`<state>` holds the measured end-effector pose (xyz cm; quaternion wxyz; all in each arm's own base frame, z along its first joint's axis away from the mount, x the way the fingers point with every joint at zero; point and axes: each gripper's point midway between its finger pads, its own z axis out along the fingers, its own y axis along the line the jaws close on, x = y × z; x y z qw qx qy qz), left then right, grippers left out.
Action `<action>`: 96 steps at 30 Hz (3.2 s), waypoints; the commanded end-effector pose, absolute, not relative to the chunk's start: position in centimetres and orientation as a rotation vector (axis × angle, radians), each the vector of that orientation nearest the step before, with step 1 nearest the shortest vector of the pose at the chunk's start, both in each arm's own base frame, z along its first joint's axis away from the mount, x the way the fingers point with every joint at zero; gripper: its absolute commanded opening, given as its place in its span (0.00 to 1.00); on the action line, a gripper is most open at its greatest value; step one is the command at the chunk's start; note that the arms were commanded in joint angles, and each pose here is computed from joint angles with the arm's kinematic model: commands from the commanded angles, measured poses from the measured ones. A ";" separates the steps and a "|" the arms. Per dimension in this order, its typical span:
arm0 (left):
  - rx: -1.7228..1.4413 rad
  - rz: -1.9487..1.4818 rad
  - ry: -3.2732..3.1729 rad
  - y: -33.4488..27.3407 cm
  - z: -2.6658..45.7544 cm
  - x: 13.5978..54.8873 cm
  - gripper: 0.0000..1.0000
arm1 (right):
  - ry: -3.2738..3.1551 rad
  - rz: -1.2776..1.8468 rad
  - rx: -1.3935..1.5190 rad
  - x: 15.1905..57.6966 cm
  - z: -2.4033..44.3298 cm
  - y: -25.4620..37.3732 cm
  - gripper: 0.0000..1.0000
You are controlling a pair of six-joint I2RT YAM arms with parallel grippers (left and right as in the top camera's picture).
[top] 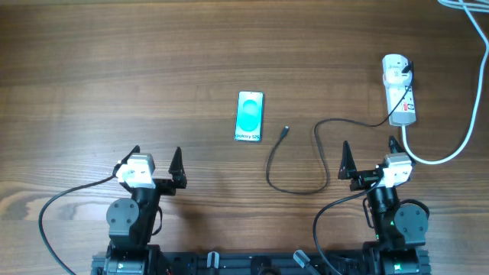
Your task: Plug charger to phone and switch on socket
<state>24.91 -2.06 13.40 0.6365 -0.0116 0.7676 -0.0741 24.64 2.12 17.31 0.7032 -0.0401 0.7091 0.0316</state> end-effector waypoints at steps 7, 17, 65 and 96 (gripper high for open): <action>-0.025 -0.139 1.762 -1.7 13.0 24.9 1.00 | 1.573 0.080 -0.076 24.6 17.4 2.1 1.00; -0.025 -0.139 1.762 -1.7 13.0 24.9 1.00 | 1.573 0.080 -0.076 24.6 17.4 2.1 1.00; 0.230 -0.644 1.616 -9.4 17.1 22.8 1.00 | 1.573 0.079 -0.077 24.6 17.4 2.1 1.00; -0.012 -0.316 1.971 -4.1 23.7 26.5 1.00 | 1.573 0.079 -0.077 24.6 17.4 2.1 1.00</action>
